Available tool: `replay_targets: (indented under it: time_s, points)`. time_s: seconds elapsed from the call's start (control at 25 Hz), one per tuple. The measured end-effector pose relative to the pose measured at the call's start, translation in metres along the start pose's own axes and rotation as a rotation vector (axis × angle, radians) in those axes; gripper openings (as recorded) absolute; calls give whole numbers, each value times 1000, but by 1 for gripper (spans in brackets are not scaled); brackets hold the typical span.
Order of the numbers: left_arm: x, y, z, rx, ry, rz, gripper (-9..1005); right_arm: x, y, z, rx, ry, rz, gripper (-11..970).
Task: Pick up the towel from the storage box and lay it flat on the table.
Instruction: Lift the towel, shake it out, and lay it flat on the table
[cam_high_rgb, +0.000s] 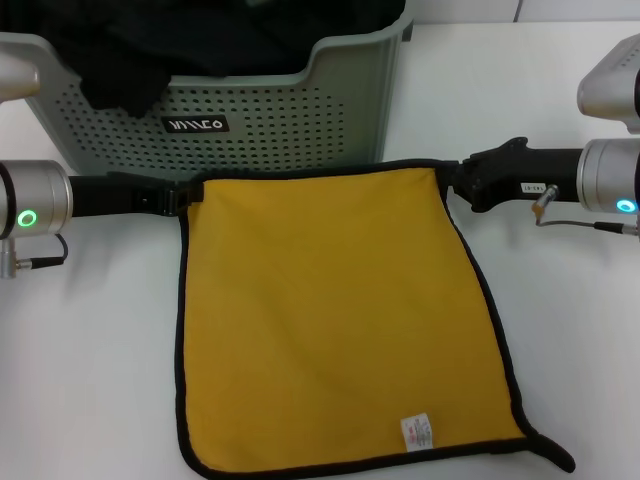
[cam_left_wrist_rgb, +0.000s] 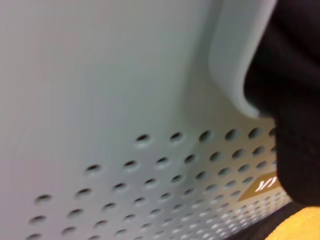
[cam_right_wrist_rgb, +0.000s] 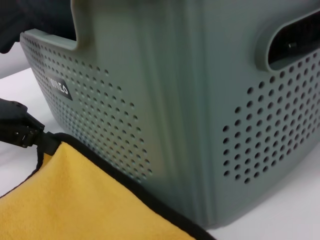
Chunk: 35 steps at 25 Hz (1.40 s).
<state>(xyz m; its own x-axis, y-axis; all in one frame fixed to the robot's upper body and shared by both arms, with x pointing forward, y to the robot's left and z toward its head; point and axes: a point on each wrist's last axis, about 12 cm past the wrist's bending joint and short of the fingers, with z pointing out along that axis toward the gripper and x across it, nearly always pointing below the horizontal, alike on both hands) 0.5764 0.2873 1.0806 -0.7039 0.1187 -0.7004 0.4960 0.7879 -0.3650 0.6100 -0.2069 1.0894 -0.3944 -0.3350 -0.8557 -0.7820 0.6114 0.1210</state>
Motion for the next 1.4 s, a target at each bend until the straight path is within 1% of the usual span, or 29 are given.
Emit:
replay_targets:
  time_s: [1.08,1.4]
  points:
    - [-2,0,0,-2,-2,4,34,-5,-1,1,6,-10,4,38]
    - [-1,0,0,-2,2,3,35,-5,0,0,-14,-7,20,44]
